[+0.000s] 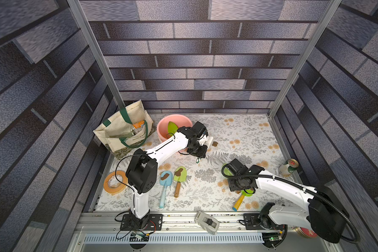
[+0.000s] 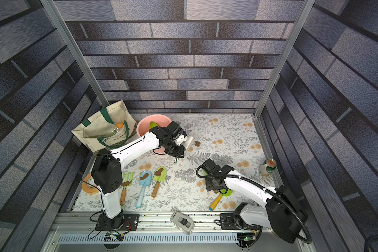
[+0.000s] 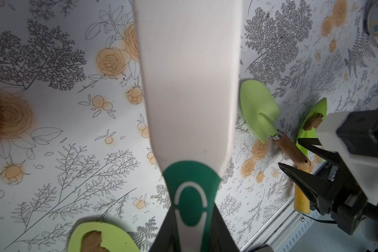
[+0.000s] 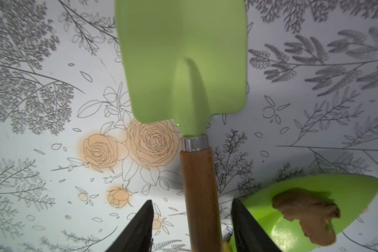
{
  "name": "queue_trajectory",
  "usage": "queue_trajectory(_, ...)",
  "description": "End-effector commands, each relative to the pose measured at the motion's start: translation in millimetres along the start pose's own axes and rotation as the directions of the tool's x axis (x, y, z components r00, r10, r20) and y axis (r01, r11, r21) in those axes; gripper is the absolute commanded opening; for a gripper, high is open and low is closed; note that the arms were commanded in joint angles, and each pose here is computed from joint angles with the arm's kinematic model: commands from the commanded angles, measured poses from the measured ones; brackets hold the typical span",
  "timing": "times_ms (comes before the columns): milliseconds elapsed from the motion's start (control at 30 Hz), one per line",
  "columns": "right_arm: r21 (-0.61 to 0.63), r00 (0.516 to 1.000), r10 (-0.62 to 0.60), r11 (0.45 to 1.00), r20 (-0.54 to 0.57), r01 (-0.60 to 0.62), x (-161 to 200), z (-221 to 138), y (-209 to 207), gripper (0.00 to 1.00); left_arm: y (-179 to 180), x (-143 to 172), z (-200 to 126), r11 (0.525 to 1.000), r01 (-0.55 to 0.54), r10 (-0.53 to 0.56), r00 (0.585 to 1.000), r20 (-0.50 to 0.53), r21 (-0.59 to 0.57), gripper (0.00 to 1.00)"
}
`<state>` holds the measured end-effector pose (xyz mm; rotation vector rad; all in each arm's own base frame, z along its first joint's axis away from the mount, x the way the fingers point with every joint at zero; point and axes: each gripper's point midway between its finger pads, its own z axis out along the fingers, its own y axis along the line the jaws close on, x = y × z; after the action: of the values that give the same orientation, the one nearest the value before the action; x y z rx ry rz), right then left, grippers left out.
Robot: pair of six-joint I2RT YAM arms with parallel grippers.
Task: Brush the soil off the hand trowel and place it into the bucket
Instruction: Pick up the hand trowel from the center of the board.
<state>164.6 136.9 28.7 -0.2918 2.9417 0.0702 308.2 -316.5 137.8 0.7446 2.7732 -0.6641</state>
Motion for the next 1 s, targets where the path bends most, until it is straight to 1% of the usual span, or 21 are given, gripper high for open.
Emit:
queue_trajectory(0,0.038,1.0,0.004,0.999,-0.021,-0.003,2.4,9.9,-1.0,0.52,-6.9,-8.6,-22.3,1.0,-0.009,0.009,0.997,0.076,-0.001,0.0)
queue_trajectory(100,0.087,0.999,-0.003,0.996,-0.053,0.008,8.1,14.7,-5.6,0.49,-6.8,-8.1,-22.4,1.0,-0.007,0.007,0.997,0.079,-0.001,0.0)
queue_trajectory(200,0.12,0.997,-0.009,0.993,-0.074,0.018,15.5,20.9,-8.0,0.42,-8.1,-7.6,-21.9,1.0,-0.01,0.01,0.997,0.08,0.005,0.0)
queue_trajectory(333,0.124,0.995,-0.022,0.992,-0.094,0.034,20.4,26.2,-5.7,0.15,-8.5,-6.3,-22.4,1.0,-0.017,0.016,0.997,0.079,0.008,0.0)
queue_trajectory(433,0.155,0.994,-0.049,0.986,-0.094,0.063,14.7,19.9,-6.6,0.06,-9.2,-5.1,-24.4,1.0,-0.024,0.023,0.997,0.079,0.011,0.0)
queue_trajectory(533,0.157,0.993,-0.094,0.982,-0.074,0.105,2.0,6.1,-1.7,0.03,-12.7,-4.1,-29.5,0.999,-0.045,0.043,0.995,0.086,0.022,0.0)
queue_trajectory(600,0.149,0.987,-0.153,0.976,-0.041,0.158,-10.2,-9.5,3.6,0.02,-19.5,2.1,-33.0,0.995,-0.08,0.076,0.994,0.073,0.053,0.0)
queue_trajectory(700,0.141,0.972,-0.233,0.964,0.022,0.227,-29.1,-37.6,9.1,0.02,-28.8,20.1,-33.1,0.986,-0.128,0.128,0.992,0.006,0.107,0.0)
queue_trajectory(800,0.076,0.946,-0.316,0.947,0.077,0.311,-43.8,-61.9,26.6,0.01,-35.5,40.7,-32.1,0.977,-0.158,0.169,0.984,-0.063,0.146,0.0)
queue_trajectory(867,0.077,0.933,-0.353,0.934,0.067,0.348,-50.8,-72.1,31.0,0.0,-41.0,50.5,-34.4,0.971,-0.177,0.193,0.977,-0.089,0.163,0.0)
queue_trajectory(967,0.123,0.913,-0.406,0.908,0.024,0.401,-62.6,-78.6,32.8,0.0,-49.1,64.1,-39.1,0.963,-0.19,0.216,0.968,-0.128,0.191,0.0)
